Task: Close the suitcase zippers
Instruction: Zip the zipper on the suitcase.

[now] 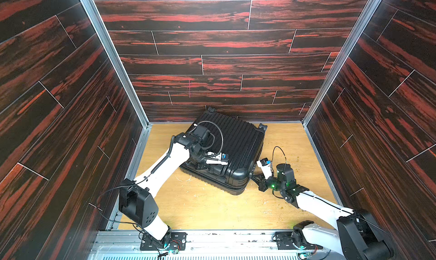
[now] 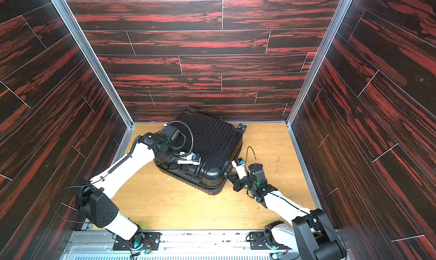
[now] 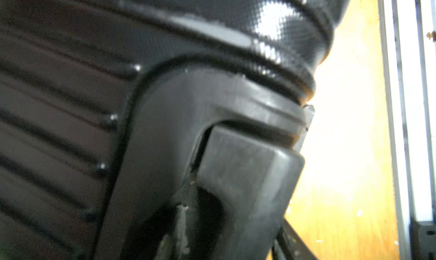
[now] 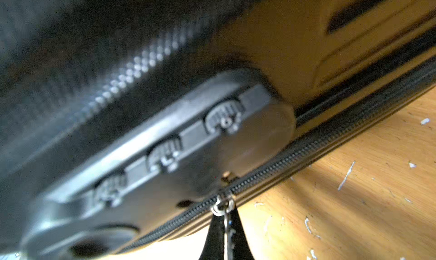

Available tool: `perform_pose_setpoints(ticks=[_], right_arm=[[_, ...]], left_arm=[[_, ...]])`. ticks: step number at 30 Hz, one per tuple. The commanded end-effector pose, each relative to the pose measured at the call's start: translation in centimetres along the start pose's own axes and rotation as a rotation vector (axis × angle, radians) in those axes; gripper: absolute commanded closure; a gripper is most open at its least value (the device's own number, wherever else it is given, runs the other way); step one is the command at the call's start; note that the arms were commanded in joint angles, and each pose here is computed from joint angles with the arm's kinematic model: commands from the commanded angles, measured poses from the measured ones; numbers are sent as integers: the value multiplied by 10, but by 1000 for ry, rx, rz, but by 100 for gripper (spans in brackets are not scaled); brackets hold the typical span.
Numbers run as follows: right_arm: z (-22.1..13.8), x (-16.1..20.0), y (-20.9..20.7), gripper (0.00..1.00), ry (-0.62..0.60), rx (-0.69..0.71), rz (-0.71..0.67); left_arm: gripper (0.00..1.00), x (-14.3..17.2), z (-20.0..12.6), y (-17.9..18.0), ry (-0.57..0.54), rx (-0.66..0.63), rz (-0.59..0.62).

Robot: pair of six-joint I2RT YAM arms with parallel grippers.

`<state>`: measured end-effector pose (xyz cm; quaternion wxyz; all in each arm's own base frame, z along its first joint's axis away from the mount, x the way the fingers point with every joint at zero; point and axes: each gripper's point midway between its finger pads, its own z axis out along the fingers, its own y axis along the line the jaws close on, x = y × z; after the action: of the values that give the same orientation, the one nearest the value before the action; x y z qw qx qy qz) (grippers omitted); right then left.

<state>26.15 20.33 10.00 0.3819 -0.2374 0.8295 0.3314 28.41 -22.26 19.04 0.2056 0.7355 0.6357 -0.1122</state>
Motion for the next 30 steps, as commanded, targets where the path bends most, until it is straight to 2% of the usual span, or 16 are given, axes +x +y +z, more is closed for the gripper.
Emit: perform_pose_setpoints(ticks=[1, 7, 17, 26, 30], right_arm=[[-8, -32, 12, 100, -84, -35, -48], [-13, -28, 19, 100, -87, -61, -59], [-21, -25, 37, 100, -98, -131, -94], [-26, -22, 59, 100, -85, -202, -149], [-24, -23, 66, 100, -81, -223, -172]], left_arm=[[58, 2, 2, 0, 10, -13, 3], [59, -5, -10, 9, -22, -99, -28], [61, -15, -36, 48, -68, -346, -145], [64, -10, -42, 66, -36, -442, -273], [64, -7, -40, 59, -2, -446, -289]])
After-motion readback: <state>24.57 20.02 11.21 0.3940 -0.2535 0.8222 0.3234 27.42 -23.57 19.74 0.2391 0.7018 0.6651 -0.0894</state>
